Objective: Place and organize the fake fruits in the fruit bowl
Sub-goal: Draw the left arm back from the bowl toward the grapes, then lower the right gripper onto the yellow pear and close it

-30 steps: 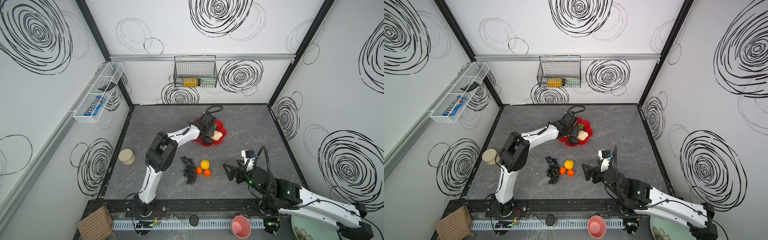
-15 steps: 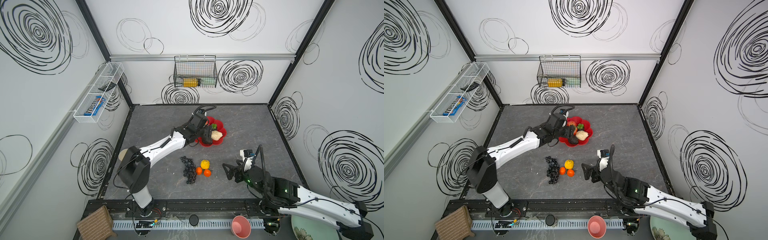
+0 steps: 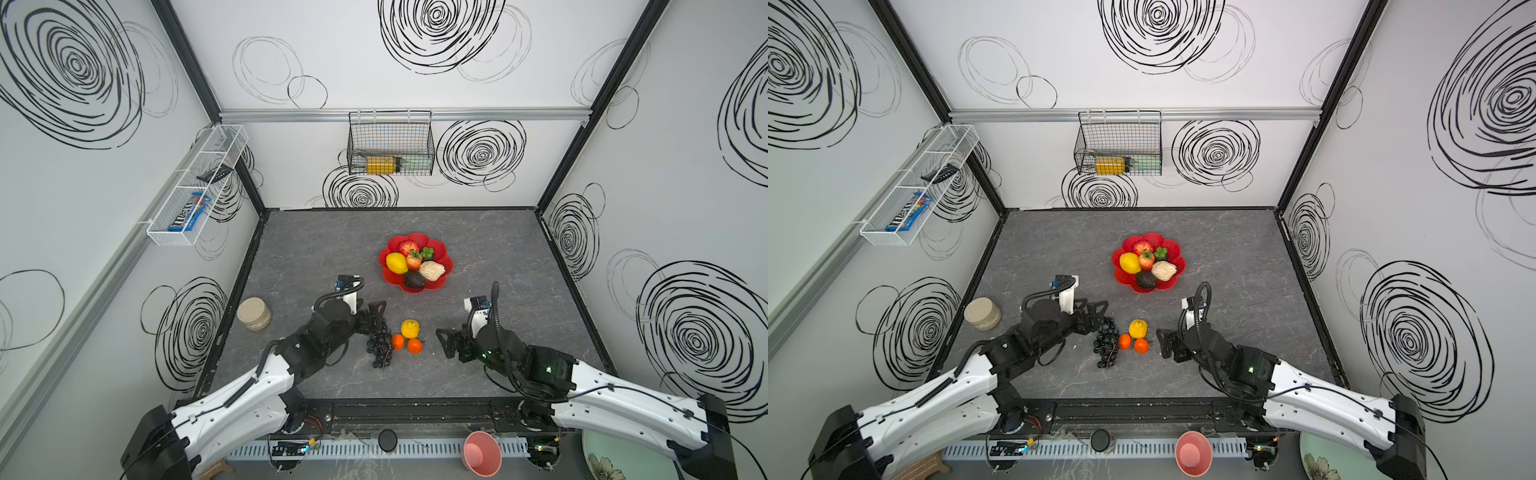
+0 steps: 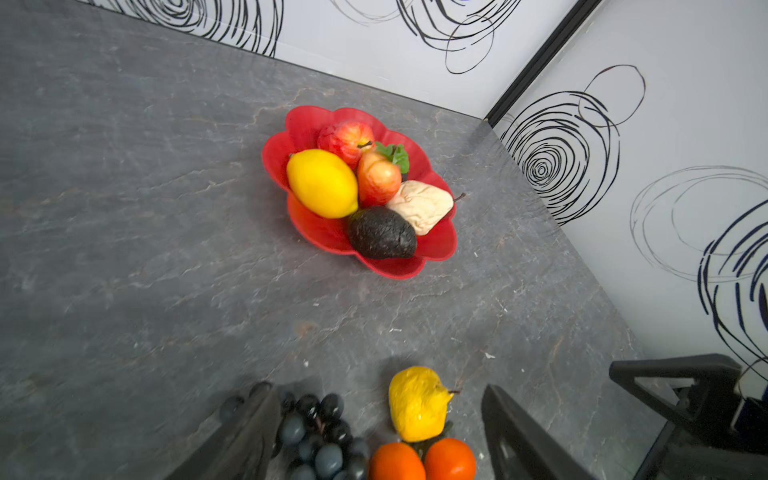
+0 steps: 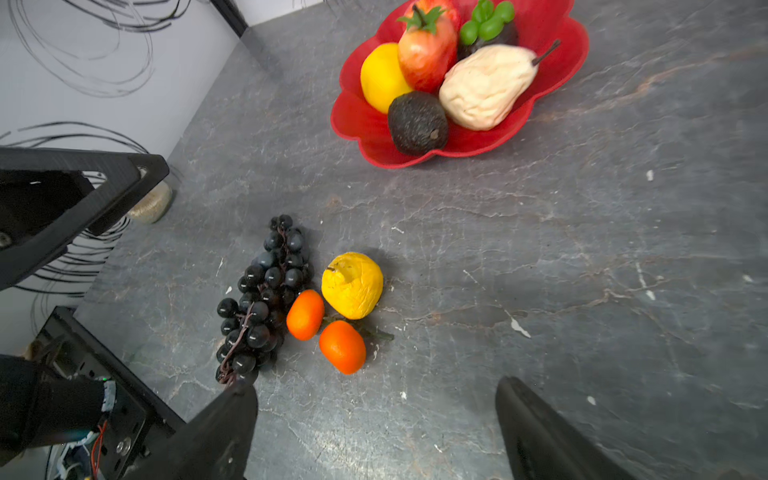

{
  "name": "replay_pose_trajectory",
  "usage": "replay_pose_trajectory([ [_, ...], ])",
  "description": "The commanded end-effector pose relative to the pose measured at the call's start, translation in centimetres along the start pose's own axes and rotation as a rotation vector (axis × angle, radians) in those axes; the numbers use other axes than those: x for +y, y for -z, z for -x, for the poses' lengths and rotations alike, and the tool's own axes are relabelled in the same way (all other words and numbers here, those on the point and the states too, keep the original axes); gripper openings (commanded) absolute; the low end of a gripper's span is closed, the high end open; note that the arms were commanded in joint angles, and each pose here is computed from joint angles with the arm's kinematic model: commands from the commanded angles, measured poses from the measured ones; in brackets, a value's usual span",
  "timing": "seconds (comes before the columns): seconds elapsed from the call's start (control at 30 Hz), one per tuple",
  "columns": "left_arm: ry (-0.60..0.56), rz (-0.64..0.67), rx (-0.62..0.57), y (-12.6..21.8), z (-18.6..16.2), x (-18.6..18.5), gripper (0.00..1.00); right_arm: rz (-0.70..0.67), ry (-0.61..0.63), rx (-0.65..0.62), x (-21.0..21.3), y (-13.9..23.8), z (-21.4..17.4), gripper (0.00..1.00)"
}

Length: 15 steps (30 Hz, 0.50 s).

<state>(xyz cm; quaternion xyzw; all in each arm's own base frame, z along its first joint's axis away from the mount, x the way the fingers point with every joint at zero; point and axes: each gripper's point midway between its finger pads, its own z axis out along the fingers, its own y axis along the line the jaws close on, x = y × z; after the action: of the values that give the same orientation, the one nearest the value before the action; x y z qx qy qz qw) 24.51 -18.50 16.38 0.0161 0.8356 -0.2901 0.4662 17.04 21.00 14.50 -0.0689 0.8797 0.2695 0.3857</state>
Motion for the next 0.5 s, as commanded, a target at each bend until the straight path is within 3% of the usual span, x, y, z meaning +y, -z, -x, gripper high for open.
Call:
replay_pose_trajectory([
  [0.0, 0.084, -0.040, -0.134, 1.4, 1.0, 0.5, 0.82, 0.079, -0.018, 0.039, 1.7, -1.0, -0.7, 0.91],
  [0.13, 0.122, -0.046, -0.201, 2.7, 0.0, 2.1, 0.84, 0.087, 0.006, 0.085, 2.7, -2.3, -1.4, 0.86],
  [0.47, 0.172, -0.098, -0.322, 4.9, -0.9, 3.9, 0.91, -0.042, 0.069, 0.192, 2.8, -6.5, -1.5, 0.90],
])
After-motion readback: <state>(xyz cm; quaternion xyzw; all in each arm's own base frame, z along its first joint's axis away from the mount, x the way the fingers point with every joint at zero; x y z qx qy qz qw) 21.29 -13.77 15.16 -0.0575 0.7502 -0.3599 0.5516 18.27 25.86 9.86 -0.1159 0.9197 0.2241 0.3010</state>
